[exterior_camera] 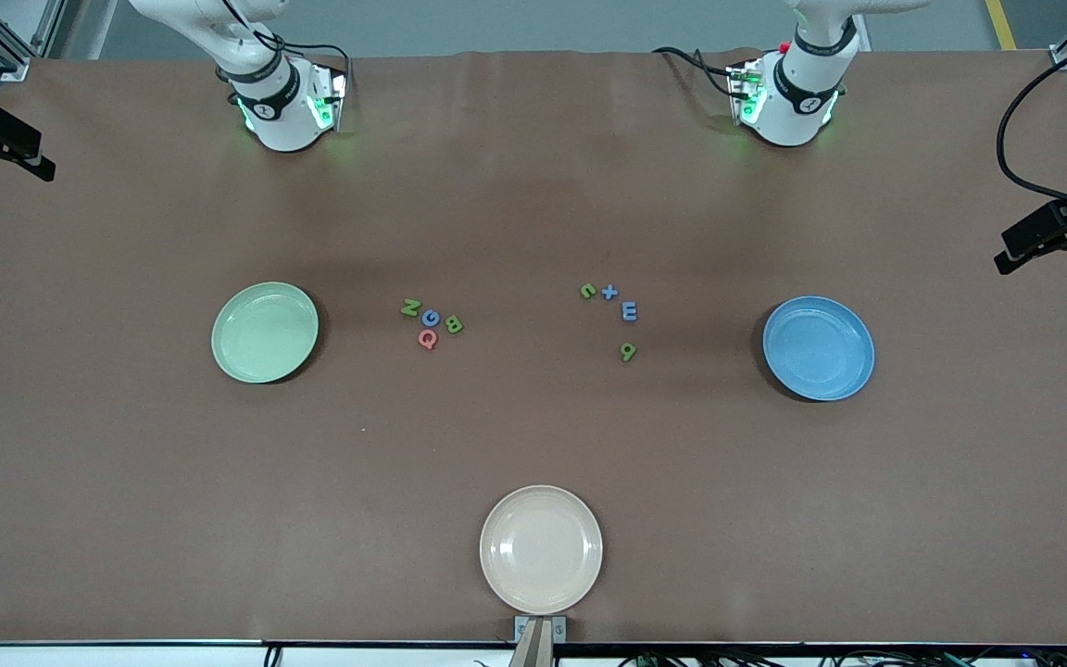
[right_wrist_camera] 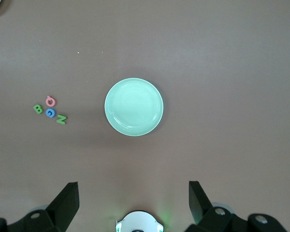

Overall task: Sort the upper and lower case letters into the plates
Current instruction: 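Move the right gripper and the left gripper toward the letter clusters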

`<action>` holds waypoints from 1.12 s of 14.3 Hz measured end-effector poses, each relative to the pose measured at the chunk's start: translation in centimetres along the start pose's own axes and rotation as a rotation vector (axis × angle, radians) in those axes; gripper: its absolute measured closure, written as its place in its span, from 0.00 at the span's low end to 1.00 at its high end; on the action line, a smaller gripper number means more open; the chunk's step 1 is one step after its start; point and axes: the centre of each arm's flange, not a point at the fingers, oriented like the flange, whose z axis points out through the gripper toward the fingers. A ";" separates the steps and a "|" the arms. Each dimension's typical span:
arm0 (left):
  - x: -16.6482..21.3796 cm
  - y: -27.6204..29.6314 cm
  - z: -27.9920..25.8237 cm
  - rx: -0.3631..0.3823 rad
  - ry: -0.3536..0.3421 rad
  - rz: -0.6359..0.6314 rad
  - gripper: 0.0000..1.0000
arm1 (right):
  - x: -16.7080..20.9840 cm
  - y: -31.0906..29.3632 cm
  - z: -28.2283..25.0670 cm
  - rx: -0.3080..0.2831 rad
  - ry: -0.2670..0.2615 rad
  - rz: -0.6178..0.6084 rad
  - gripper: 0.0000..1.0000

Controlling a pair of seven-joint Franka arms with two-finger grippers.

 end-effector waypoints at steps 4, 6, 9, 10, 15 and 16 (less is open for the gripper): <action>0.0 0.0 0.0 0.000 0.000 0.000 0.00 | 0.0 0.0 0.0 -0.001 0.000 0.000 0.00; 0.0 0.0 0.0 0.000 0.000 0.000 0.00 | 0.0 0.0 0.0 -0.001 0.000 0.001 0.00; -0.1 0.3 0.1 0.000 -0.006 0.006 0.00 | 0.0 0.1 -0.2 -0.002 0.004 0.002 0.00; -0.1 0.9 0.3 -0.001 -0.016 0.016 0.00 | -0.1 0.1 -0.4 -0.002 0.009 0.002 0.00; -0.1 8.7 6.8 -0.072 -0.153 0.125 0.00 | -0.1 0.2 -0.8 -0.005 0.017 0.003 0.00; 0.1 10.2 8.7 -0.080 -0.189 0.143 0.00 | -0.1 0.2 -0.7 -0.005 0.016 0.003 0.00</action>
